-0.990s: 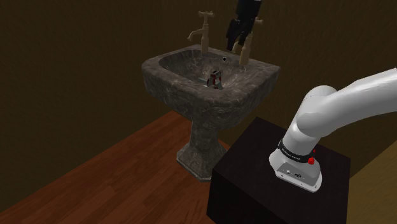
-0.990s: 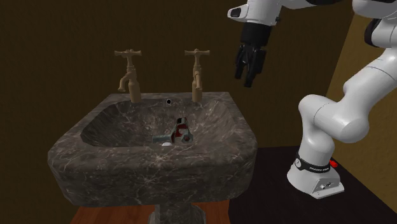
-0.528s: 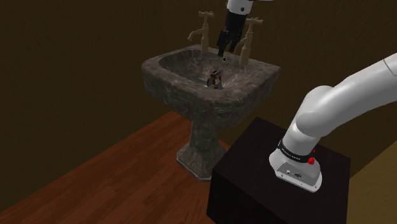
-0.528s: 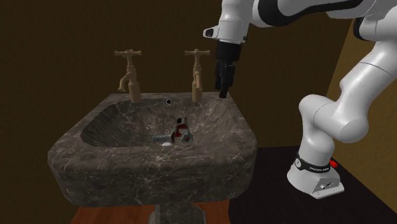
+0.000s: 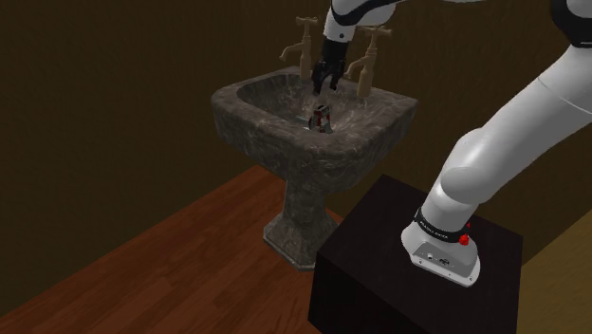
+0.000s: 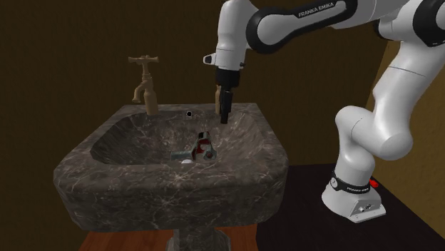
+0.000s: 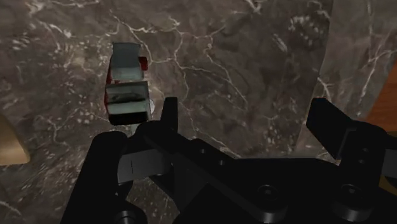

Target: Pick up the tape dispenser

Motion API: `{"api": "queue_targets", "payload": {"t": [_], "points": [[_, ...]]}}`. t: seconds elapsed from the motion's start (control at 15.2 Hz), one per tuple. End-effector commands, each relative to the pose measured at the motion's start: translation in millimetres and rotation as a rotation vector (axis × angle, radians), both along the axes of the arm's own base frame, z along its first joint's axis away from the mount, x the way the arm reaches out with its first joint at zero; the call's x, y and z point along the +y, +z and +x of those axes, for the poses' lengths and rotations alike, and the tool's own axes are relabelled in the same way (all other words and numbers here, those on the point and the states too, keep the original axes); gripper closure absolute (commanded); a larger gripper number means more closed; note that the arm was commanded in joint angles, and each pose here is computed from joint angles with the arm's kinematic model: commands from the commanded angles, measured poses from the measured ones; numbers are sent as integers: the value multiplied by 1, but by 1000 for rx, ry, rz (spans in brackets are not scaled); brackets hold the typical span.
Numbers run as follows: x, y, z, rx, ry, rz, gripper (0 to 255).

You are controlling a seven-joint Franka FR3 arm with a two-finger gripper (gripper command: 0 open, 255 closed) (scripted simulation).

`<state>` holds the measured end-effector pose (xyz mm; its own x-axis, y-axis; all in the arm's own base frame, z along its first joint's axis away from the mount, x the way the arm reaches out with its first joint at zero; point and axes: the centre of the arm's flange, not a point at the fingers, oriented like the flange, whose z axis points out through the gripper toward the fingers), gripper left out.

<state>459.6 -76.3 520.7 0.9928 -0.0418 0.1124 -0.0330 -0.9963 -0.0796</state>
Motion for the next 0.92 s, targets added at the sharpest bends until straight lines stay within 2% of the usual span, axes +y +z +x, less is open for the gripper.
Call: {"api": "queue_targets", "payload": {"t": [0.0, 0.86], "points": [[-15, -18, 19, 8, -6, 9, 0], [-97, -134, 130, 64, -43, 70, 0]]}}
